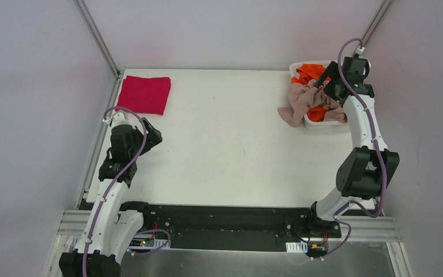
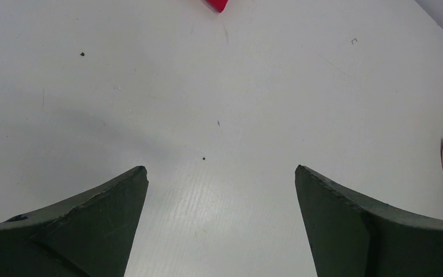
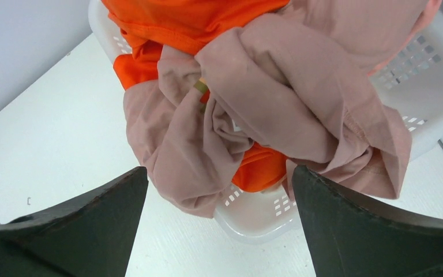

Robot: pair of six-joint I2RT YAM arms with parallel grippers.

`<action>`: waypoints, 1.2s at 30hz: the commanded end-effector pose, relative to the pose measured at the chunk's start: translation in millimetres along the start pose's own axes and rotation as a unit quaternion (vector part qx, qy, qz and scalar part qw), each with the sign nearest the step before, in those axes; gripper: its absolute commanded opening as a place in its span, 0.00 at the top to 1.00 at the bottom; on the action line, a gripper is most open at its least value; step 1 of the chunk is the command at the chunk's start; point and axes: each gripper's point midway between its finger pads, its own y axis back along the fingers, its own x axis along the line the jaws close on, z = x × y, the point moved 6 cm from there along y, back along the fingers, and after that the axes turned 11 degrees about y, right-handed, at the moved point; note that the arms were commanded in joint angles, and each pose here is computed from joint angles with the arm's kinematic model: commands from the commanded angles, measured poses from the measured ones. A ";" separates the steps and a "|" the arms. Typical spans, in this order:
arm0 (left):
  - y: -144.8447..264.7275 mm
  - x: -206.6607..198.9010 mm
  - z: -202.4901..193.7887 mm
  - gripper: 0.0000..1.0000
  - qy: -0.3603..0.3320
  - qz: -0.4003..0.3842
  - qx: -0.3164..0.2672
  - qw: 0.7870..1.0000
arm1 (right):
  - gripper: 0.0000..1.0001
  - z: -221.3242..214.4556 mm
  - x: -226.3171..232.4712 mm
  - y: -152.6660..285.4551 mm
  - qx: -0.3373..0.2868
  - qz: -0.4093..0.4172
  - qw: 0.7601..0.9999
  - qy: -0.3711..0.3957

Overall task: Fold and stack the t-shirts
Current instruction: Grab crumpled tshirt from bin with the right arm

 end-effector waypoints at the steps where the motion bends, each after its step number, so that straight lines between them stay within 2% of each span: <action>1: 2.2 0.6 2.4 0.00 -0.003 -0.002 -0.010 1.000 | 0.00 18.8 -4.8 4.6 -0.060 -0.014 0.998 0.001; 4: 2.7 0.7 2.0 0.00 -0.004 -0.003 -0.009 1.000 | 0.00 19.0 -6.6 8.6 -0.080 -0.014 0.997 0.003; 9: 4.3 0.9 2.4 0.00 -0.003 -0.004 -0.012 1.000 | 0.00 15.1 -6.2 2.1 -0.064 -0.013 0.998 0.016; 17: 3.0 1.3 2.4 0.00 -0.003 -0.001 -0.011 1.000 | 0.02 7.2 -7.7 -46.3 -0.018 -0.043 0.999 0.025; 18: 2.9 1.4 2.4 0.00 -0.003 0.000 -0.011 1.000 | 0.04 7.6 -7.2 -53.6 -0.016 -0.046 0.999 0.025; 20: 2.9 1.5 2.7 0.00 -0.004 0.000 -0.012 1.000 | 0.21 9.5 -5.4 -65.1 -0.012 -0.047 0.999 0.025; 22: 3.0 1.8 2.8 0.00 -0.005 0.001 -0.012 1.000 | 0.50 13.8 -3.4 -70.4 -0.014 -0.049 0.998 0.022; 24: 3.4 1.9 2.7 0.00 -0.006 0.001 -0.013 1.000 | 0.74 19.0 -3.2 -66.5 -0.020 -0.056 0.998 0.009; 25: 3.5 1.9 2.7 0.00 -0.005 0.001 -0.013 1.000 | 0.85 23.5 -3.4 -59.3 -0.029 -0.058 0.998 0.004; 27: 3.8 1.7 3.0 0.00 -0.005 0.000 -0.013 1.000 | 0.97 30.9 -2.6 -45.0 -0.048 -0.051 0.998 0.000; 28: 3.8 1.5 3.1 0.00 -0.005 0.000 -0.013 1.000 | 1.00 36.1 -2.7 -35.7 -0.060 -0.050 0.997 -0.004; 36: 6.7 -0.2 3.4 0.00 -0.003 -0.009 -0.015 1.000 | 1.00 94.9 2.5 69.2 -0.173 -0.011 0.984 -0.029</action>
